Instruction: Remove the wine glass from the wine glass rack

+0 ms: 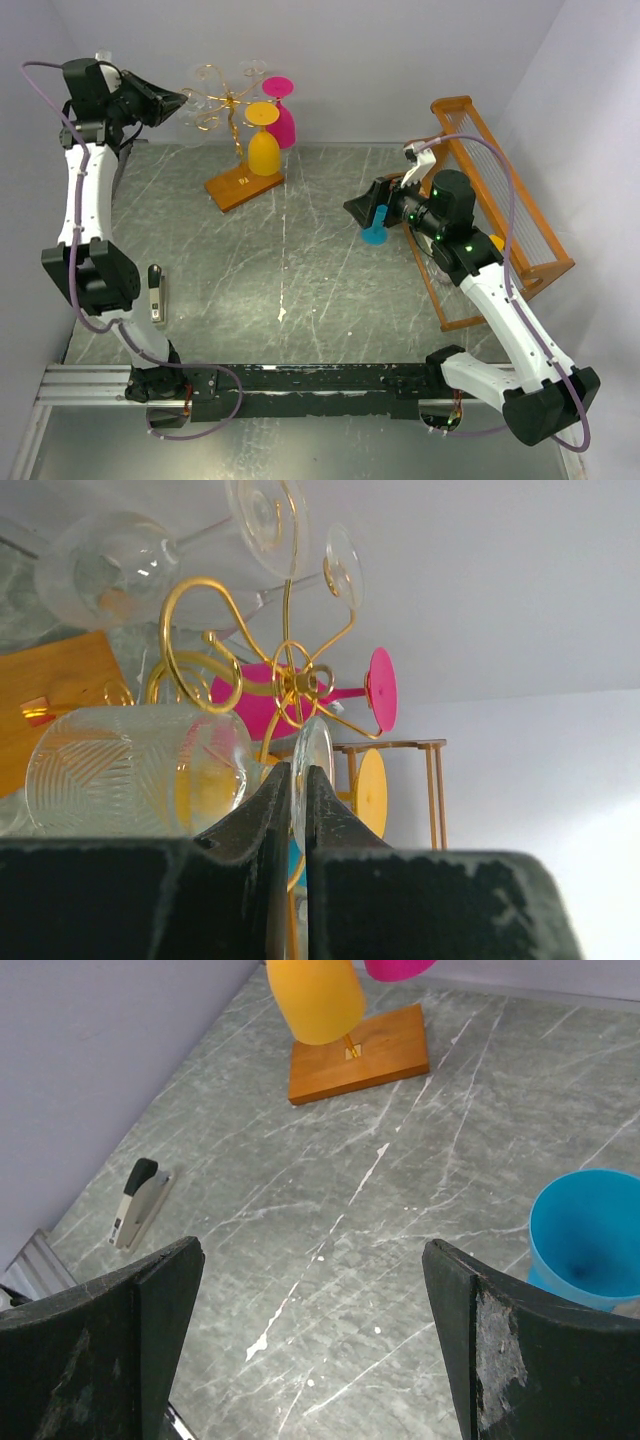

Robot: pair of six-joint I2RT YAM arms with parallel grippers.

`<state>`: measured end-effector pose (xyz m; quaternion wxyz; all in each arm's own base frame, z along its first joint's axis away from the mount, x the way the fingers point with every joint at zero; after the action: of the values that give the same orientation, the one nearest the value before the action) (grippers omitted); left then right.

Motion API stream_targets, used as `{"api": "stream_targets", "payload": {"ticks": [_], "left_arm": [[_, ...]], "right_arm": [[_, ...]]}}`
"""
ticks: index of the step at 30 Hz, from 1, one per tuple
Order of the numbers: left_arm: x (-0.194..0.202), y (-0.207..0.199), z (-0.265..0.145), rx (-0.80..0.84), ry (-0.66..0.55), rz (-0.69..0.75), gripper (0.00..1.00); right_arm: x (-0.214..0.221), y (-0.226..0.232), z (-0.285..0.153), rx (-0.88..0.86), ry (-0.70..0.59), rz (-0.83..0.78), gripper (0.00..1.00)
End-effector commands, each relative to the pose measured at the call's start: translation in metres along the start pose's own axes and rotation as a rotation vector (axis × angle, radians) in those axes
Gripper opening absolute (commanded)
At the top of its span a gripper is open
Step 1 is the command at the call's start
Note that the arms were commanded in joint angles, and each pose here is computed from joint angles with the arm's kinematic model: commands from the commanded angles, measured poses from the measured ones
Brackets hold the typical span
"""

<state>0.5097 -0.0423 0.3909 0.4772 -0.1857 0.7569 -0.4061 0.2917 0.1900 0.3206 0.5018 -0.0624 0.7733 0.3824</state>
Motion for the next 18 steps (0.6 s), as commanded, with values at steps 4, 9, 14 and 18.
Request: {"api": "stream_targets", "payload": {"ticks": [4, 9, 14, 18], "left_arm": [[-0.021, -0.022, -0.068, -0.064, -0.148, 0.114, 0.07], [-0.018, -0.007, -0.103, -0.191, -0.215, 0.148, 0.07], [-0.006, -0.009, -0.139, -0.269, -0.254, 0.201, 0.07], [0.018, -0.024, -0.173, -0.261, -0.266, 0.233, 0.07]], "right_arm": [[-0.002, 0.009, -0.008, -0.030, -0.011, 0.004, 0.92], [0.002, 0.012, -0.004, -0.053, 0.017, 0.022, 0.92], [0.005, 0.016, -0.001, -0.081, 0.038, 0.047, 0.92], [0.009, 0.022, 0.002, -0.122, 0.059, 0.077, 0.92]]}}
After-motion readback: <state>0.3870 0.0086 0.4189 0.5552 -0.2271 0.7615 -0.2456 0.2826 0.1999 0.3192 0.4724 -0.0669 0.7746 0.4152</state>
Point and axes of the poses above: each gripper's point midway between its finger pads, its own z axis out along the fingers, its own y axis along the line the jaws close on, x = y × z, the point moved 1 cm from there along -z, back along the fingers, and after that the axes turned 11 degrees about z, right-handed, at the moved point
